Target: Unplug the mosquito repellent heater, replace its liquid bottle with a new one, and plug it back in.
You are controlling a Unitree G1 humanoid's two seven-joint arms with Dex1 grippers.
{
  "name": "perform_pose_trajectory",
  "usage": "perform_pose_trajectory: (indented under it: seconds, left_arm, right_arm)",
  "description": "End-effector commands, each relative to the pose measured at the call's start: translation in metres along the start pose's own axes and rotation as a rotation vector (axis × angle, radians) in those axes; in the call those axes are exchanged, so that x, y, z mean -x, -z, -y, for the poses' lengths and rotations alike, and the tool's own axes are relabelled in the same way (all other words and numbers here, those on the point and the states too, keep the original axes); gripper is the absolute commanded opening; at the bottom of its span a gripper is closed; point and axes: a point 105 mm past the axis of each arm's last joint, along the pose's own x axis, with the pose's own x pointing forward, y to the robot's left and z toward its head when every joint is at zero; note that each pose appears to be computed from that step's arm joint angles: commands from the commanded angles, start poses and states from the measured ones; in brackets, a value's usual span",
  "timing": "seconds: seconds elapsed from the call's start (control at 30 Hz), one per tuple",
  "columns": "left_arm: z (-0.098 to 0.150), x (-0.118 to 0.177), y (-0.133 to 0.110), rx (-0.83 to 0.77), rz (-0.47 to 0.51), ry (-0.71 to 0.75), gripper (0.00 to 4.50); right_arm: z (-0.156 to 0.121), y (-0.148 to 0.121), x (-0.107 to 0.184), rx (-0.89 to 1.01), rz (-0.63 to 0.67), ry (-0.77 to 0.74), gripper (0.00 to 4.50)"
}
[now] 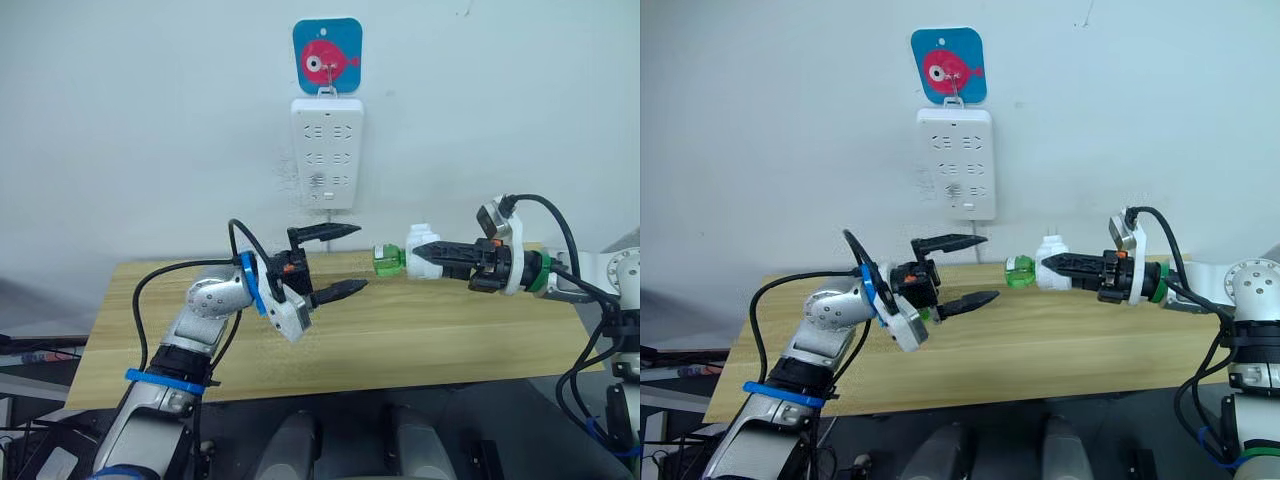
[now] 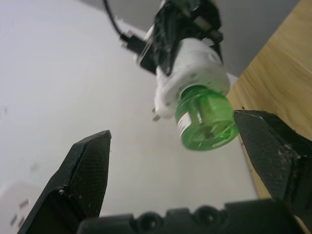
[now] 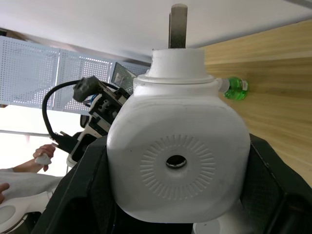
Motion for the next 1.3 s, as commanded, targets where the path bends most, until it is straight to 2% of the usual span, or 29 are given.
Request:
perform_pose_trajectory:
  seconds: [0.03,0.37,0.5,0.63,0.8,0.9,0.97,1.0,1.07,1.1,1.13,1.17,1.2,1.23,1.3]
  left_arm:
    - [0.002,-0.007,0.003,-0.060,0.015,-0.013,4.48]
    - [0.000,-0.020,0.003,-0.097,0.044,-0.057,4.48]
    - [0.001,-0.018,0.003,-0.089,0.042,-0.060,3.60]
    - [0.002,-0.019,0.000,-0.086,0.061,-0.055,2.35]
    - [0.002,-0.018,-0.001,-0.004,0.084,-0.059,2.26]
    - [0.002,-0.018,0.000,0.159,0.084,-0.046,2.26]
    - [-0.005,-0.021,0.005,0.451,0.053,-0.070,2.26]
    - [-0.007,-0.021,0.004,0.649,0.057,-0.063,2.26]
    - [-0.007,-0.020,-0.006,0.909,0.084,-0.021,2.26]
    - [-0.006,-0.016,-0.010,1.126,0.090,0.019,2.26]
    - [-0.004,-0.014,-0.015,1.271,0.094,0.062,2.26]
    - [-0.004,-0.008,-0.024,1.483,0.121,0.120,2.26]
    - [-0.007,-0.002,-0.032,1.629,0.154,0.171,2.26]
    - [-0.011,0.002,-0.038,1.710,0.177,0.200,2.26]
    - [-0.019,0.012,-0.032,1.887,0.201,0.186,2.26]
  right_arm:
    - [-0.021,-0.005,-0.001,0.061,-0.002,-0.068,2.98]
    - [-0.031,0.002,-0.006,0.077,-0.020,-0.101,2.98]
    - [-0.032,0.004,-0.006,0.073,-0.017,-0.105,2.98]
    - [-0.033,0.006,-0.007,0.072,-0.024,-0.110,2.98]
    - [-0.033,0.010,-0.008,0.071,-0.038,-0.110,2.98]
    - [-0.031,0.015,-0.007,0.079,-0.063,-0.092,2.98]
    - [-0.026,0.018,-0.004,0.078,-0.073,-0.073,2.98]
    - [-0.023,0.019,-0.002,0.078,-0.078,-0.058,2.98]
    - [-0.020,0.022,0.000,0.078,-0.084,-0.044,2.98]
    - [-0.018,0.024,0.002,0.088,-0.097,-0.028,2.98]
    - [-0.017,0.026,0.003,0.095,-0.107,-0.017,2.98]
    - [-0.016,0.028,0.004,0.096,-0.110,-0.014,2.98]
    - [-0.016,0.028,0.004,0.096,-0.110,-0.013,2.98]
    - [-0.016,0.028,0.004,0.096,-0.108,-0.015,2.98]
    - [-0.019,0.029,0.004,0.109,-0.117,-0.025,2.98]
